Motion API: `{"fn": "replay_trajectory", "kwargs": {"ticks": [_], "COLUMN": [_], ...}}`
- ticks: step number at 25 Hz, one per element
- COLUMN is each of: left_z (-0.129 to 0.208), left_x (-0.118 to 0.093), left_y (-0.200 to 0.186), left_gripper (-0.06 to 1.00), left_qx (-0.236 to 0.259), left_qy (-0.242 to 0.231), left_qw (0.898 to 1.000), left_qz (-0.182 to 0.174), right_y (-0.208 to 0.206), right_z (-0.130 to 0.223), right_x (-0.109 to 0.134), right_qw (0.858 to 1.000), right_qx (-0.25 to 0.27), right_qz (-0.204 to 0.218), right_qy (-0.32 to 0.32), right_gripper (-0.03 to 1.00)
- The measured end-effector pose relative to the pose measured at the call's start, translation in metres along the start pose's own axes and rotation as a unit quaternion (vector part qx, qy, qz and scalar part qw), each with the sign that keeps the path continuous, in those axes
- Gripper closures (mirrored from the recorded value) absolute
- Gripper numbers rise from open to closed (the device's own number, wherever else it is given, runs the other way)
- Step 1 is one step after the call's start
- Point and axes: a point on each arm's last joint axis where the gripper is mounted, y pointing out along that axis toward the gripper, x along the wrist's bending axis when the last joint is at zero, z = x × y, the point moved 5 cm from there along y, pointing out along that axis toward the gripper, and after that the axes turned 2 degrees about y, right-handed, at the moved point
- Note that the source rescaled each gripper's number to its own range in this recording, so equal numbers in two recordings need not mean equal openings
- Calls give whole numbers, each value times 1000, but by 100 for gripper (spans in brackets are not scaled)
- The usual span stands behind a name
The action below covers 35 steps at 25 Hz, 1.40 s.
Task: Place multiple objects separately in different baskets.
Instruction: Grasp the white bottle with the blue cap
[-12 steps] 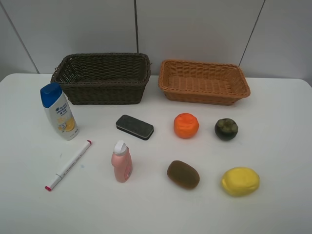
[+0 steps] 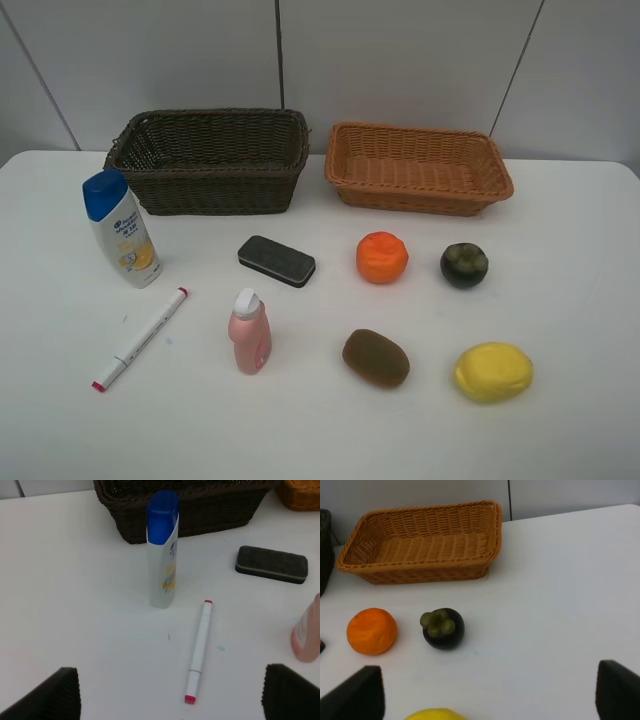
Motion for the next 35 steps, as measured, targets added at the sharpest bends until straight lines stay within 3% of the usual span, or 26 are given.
{"fn": "replay_trajectory", "kwargs": {"ticks": [9,14,20,26,30,35], "left_z": [0,-11,-52,-81,-88,-93], "left_x": [0,2,7,12,14,13], "left_y": [1,30,91,183,241,293], "left_gripper": [0,0,0,0,0,0], "left_qx": [4,106,247,371,413,437], "left_qy": [-8,-27,-10,36,46,43], "left_qw": [1000,994,969,927,908,896], "left_qz": [0,4,14,42,53,68], "right_y": [0,0,0,0,0,0], "right_z": [0,0,0,0,0,0], "right_x": [0,0,0,0,0,0], "right_qw": [1000,1000,1000,1000,1000,1000], "right_qx": [0,0,0,0,0,0], "right_qz": [0,0,0,0,0,0], "right_qy": [0,0,0,0,0,0], "right_gripper": [-3,-3,-3,-3,-3,-3]}}
